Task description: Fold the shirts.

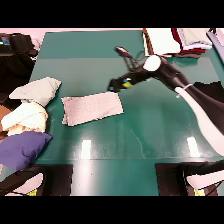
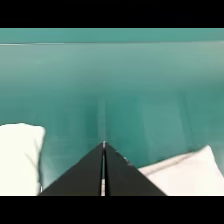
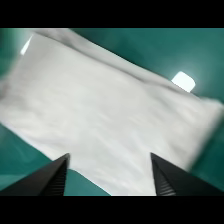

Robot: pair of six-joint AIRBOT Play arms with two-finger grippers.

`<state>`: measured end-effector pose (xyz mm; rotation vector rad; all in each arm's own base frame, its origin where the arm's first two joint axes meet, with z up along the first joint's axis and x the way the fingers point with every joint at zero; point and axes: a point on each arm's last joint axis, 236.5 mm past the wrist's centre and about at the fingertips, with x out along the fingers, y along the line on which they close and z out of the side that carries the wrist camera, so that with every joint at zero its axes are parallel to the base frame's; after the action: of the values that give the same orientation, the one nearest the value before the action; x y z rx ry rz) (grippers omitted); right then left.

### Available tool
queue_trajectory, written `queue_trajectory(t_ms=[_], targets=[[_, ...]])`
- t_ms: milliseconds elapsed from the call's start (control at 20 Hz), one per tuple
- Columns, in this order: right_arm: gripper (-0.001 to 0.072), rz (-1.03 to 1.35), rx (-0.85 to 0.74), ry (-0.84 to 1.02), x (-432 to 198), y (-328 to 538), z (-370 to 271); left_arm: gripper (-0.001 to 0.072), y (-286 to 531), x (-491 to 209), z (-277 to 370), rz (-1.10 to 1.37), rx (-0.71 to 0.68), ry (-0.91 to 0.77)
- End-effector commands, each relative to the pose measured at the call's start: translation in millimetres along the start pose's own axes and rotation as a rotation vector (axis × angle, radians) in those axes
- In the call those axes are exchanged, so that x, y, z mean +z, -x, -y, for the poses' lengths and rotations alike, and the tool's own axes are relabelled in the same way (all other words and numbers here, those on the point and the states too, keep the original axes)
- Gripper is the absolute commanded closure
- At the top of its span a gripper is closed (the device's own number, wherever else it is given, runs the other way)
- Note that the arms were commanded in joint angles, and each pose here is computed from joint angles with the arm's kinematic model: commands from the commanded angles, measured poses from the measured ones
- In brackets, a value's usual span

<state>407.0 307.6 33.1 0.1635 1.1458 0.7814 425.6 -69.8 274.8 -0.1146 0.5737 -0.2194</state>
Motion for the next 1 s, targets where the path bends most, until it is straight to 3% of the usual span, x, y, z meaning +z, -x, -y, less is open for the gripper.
queue_trajectory(t_ms=[0,150,450,500,550,600,700,750,950], targets=[[0.0109,-0.095,-0.078,-0.259,-56,-1,79,0.0687,-5,-3,33,-0.002,-0.065,-0.062],[0.0118,-0.128,0.015,-0.392,-72,-31,80,0.0687,-12,-4,38,-0.007,-0.080,-0.063],[0.0134,-0.080,0.170,-0.411,-56,-93,34,0.0687,-16,-8,40,-0.022,-0.092,-0.055],[0.0209,-0.085,0.182,-0.379,-50,-99,25,0.0687,-16,-8,42,-0.021,-0.101,-0.049],[0.0214,-0.083,0.194,-0.353,-43,-104,17,0.0687,-16,-7,46,-0.021,-0.115,-0.040],[0.0269,-0.078,0.201,-0.331,-36,-109,10,0.0687,-15,-7,50,-0.020,-0.131,-0.030],[0.0596,-0.058,0.214,-0.252,-22,-115,-2,0.0688,-14,-7,56,-0.021,-0.158,-0.013],[0.0699,-0.039,0.222,-0.197,-14,-114,-8,0.0688,-14,-7,57,-0.022,-0.165,-0.009],[0.0700,0.086,0.167,-0.130,35,-67,6,0.0688,-13,-14,72,-0.048,-0.203,-0.015]])
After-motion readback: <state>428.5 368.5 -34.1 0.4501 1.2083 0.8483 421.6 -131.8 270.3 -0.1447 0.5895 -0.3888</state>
